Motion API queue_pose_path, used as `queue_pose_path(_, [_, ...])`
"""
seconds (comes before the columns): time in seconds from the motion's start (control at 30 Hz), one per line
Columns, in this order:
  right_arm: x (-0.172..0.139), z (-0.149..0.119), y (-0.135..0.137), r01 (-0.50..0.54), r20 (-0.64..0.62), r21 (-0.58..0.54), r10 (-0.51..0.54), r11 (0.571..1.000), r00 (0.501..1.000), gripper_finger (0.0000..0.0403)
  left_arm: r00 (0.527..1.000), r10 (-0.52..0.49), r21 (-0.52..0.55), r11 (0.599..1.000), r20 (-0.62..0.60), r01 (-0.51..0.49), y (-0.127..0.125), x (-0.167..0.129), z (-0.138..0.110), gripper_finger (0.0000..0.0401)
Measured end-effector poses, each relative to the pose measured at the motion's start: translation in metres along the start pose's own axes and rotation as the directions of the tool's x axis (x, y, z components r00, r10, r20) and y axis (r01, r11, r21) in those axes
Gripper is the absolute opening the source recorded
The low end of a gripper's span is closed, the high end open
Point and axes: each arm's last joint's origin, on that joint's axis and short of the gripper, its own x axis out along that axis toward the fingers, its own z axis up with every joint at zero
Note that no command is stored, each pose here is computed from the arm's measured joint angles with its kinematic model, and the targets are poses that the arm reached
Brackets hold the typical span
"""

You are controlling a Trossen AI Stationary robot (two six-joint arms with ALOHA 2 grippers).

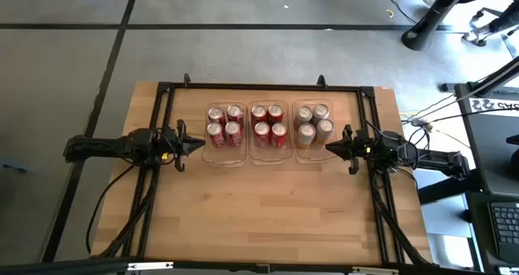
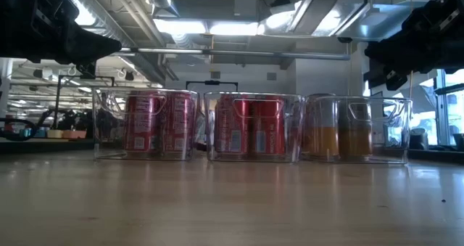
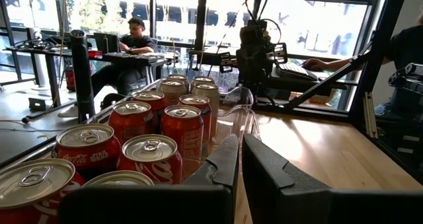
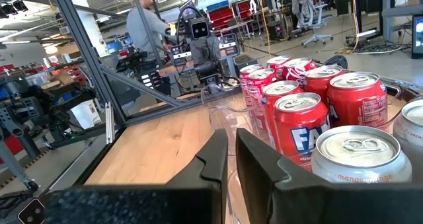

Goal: Sort soda cans
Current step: Return to Home Position

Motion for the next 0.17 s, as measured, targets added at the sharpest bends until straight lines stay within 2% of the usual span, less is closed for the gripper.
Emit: queue_pose_path(0.17, [0.0,0.0,0.0,0.0,0.0,0.0,0.0,1.0,1.0,0.0033,1.0,0.0,0.0,1.0,0.0,0.0,0.0,0.0,0.0,0.0013])
